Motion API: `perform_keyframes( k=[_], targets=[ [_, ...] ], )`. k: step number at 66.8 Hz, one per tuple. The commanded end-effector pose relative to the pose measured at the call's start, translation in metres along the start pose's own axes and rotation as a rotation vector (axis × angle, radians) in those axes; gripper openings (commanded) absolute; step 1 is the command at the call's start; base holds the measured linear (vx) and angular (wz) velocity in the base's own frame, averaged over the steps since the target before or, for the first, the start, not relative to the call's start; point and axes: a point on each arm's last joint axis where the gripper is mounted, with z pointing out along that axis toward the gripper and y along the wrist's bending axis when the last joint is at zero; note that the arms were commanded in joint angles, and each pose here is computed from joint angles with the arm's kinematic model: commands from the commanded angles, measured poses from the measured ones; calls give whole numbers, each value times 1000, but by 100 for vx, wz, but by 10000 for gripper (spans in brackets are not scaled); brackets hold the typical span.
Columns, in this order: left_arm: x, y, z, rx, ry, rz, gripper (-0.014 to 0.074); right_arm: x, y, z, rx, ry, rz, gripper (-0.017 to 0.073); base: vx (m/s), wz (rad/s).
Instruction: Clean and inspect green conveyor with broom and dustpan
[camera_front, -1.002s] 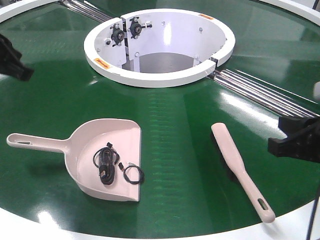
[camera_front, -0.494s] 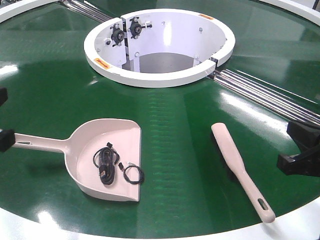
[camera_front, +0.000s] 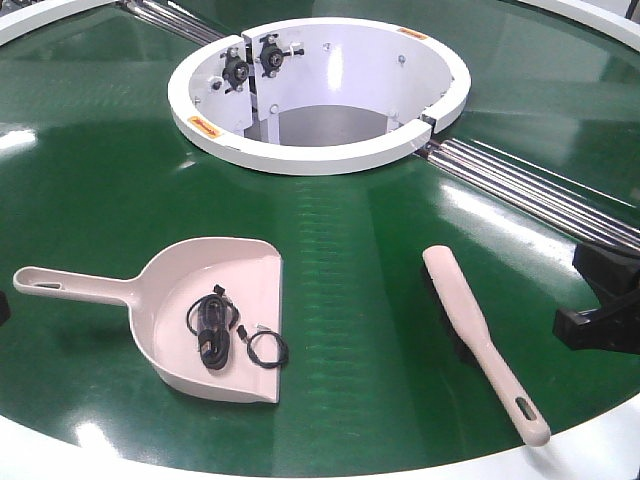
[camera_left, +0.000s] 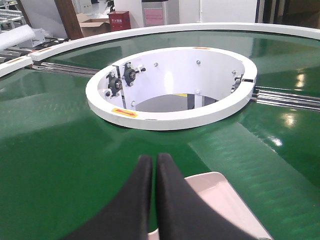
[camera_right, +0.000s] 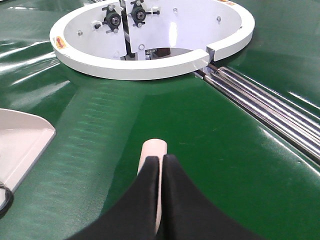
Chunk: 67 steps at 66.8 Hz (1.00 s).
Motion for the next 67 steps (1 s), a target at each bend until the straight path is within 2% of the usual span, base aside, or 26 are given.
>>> perform_keyframes(
  k=[1, 12, 21, 30, 40, 56, 60, 67],
  targets=[
    [-16, 2, -3, -16, -102, -20, -6, -16, -1, -4, 7, -104, -5, -3, 0, 0],
    [-17, 4, -6, -31, -110, -20, -6, -16, -1, -4, 7, -103, -5, -3, 0, 0],
    [-14, 11, -19, -86, -87, -27, -6, -16, -1, -4, 7, -104, -5, -3, 0, 0],
    [1, 16, -41, -148, -14, -39, -6, -16, -1, -4, 7, -104, -5, -3, 0, 0],
    [51, 11, -55, -210, -36, -67, -6, -16, -1, -4, 7, -104, -5, -3, 0, 0],
    [142, -1, -66, -295, -124, -64, -6, -16, -1, -4, 7, -103, -5, -3, 0, 0],
    [153, -3, -67, -316, -174, -58, -6, -16, -1, -4, 8, -106, -5, -3, 0, 0],
    [153, -2, -66, -320, -144, -36, -6, -16, -1, -4, 7, -103, -5, -3, 0, 0]
  ],
)
